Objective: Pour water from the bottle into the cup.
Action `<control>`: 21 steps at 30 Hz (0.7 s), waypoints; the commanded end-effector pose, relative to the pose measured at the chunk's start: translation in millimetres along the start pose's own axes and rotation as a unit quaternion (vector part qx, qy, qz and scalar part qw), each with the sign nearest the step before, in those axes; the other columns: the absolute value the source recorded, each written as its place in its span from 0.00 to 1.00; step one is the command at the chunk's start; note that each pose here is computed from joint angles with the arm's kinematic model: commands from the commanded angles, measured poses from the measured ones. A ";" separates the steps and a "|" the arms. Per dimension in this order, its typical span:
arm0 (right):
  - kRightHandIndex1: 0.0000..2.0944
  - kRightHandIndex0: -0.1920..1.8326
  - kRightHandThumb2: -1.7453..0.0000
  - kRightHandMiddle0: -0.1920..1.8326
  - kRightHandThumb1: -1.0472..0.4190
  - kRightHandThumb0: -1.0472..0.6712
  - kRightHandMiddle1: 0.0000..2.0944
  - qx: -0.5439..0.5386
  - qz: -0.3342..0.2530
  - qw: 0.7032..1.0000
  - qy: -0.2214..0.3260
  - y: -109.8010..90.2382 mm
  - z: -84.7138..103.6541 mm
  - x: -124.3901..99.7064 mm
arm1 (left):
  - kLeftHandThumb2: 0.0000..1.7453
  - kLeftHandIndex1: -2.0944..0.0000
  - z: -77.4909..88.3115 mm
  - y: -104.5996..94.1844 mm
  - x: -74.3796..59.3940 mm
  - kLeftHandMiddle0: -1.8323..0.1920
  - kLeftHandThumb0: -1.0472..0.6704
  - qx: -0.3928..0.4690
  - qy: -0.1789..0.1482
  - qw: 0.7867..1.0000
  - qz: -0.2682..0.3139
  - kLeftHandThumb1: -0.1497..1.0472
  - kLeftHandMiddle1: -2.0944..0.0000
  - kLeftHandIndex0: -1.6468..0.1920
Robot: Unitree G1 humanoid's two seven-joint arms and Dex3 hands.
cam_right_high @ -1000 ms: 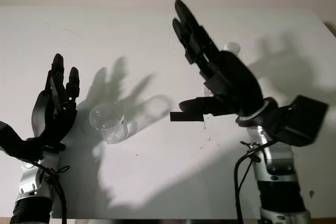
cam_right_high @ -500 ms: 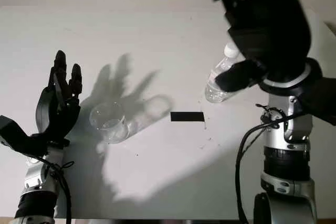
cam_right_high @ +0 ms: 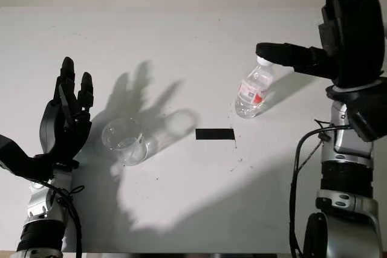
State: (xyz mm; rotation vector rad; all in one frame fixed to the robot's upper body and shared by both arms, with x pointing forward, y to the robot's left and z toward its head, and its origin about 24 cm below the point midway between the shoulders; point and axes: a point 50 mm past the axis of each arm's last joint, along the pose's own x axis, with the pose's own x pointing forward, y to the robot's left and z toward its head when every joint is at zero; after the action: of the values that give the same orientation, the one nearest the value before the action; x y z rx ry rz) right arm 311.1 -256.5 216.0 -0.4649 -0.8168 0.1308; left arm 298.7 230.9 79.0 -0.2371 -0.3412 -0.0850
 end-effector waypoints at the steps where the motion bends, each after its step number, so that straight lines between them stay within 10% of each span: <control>1: 0.00 0.00 0.97 0.00 0.11 0.09 0.00 -0.008 0.000 1.000 0.019 -4.3 -3.8 -5.1 | 0.43 1.00 -7.9 4.9 -9.3 1.00 0.17 0.000 0.019 1.000 0.008 1.00 1.00 1.00; 14: 0.00 0.00 0.97 0.01 0.11 0.03 0.01 0.061 -0.015 0.990 0.126 23.0 -25.9 -55.0 | 0.42 1.00 -2.9 10.4 -11.9 1.00 0.16 0.005 0.021 1.000 0.016 1.00 1.00 1.00; 21: 0.01 0.00 0.97 0.02 0.12 0.00 0.02 0.150 -0.068 0.956 0.244 43.9 -67.6 -85.6 | 0.41 1.00 1.2 13.4 -14.7 1.00 0.16 0.007 0.020 1.000 0.010 1.00 1.00 1.00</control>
State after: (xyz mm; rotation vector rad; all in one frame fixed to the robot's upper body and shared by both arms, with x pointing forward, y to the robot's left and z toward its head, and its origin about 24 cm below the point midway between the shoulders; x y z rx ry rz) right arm 303.4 -263.6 108.5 -0.1694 -0.3710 0.0176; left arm 291.7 240.3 77.7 -0.2289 -0.3209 -0.0743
